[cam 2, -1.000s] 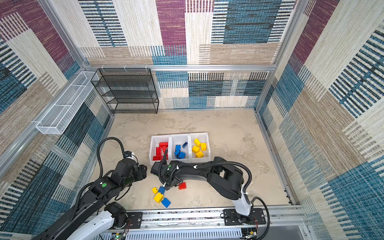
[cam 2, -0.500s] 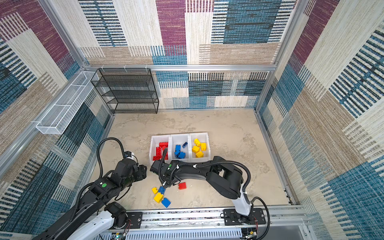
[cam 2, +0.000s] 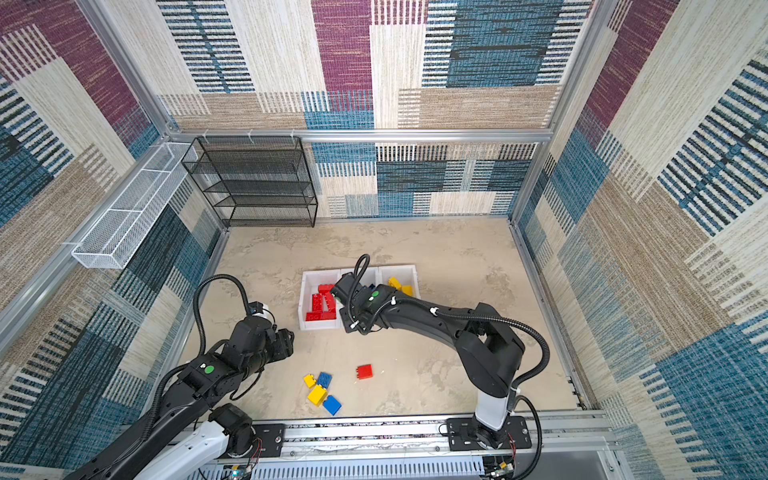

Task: Sort the legos into containers by color
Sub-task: 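Carry the blue brick into the middle bin and open the right gripper, then grasp the blue 2x2 brick with the left gripper while the right gripper hovers, then carry the blue brick into the middle bin and open the left gripper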

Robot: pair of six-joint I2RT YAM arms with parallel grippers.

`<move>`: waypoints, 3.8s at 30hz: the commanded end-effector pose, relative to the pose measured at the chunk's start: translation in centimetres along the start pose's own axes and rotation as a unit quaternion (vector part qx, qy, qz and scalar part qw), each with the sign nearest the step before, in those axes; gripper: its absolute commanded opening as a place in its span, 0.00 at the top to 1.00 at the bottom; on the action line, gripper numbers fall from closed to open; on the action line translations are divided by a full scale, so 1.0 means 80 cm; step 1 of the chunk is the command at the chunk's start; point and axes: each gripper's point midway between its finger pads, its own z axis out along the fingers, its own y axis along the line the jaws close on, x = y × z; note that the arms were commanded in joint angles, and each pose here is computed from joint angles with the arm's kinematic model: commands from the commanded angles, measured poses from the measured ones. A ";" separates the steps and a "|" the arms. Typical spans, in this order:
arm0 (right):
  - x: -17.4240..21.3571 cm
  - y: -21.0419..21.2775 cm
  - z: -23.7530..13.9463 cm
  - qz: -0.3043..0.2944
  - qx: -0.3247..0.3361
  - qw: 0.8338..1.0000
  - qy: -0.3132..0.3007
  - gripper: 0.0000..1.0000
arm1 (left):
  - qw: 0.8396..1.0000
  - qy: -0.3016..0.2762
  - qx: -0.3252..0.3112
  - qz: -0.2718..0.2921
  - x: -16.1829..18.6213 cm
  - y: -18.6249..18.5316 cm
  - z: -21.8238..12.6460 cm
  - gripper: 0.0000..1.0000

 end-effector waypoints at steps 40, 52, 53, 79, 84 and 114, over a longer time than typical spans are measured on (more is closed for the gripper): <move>-0.036 -0.049 -0.044 0.048 -0.010 0.997 -0.063 0.27 | 0.995 0.083 0.060 0.015 0.024 -0.044 0.018 0.34; 0.001 -0.082 -0.049 0.085 0.004 0.995 -0.055 0.26 | 0.976 0.173 0.082 0.107 0.099 -0.074 0.015 0.38; 0.003 -0.084 -0.050 0.087 0.005 0.995 -0.055 0.26 | 0.974 0.179 0.082 0.111 0.106 -0.074 0.015 0.38; 0.032 -0.102 -0.053 0.117 0.014 0.992 -0.047 0.25 | 0.935 0.252 0.041 0.248 0.176 -0.096 0.039 0.50; 0.041 -0.108 -0.052 0.122 0.021 0.991 -0.042 0.26 | 0.929 0.258 0.033 0.262 0.181 -0.096 0.044 0.56; 0.054 -0.138 -0.107 0.182 0.018 0.979 -0.085 0.29 | 0.956 0.117 0.110 0.246 -0.090 -0.269 0.180 0.63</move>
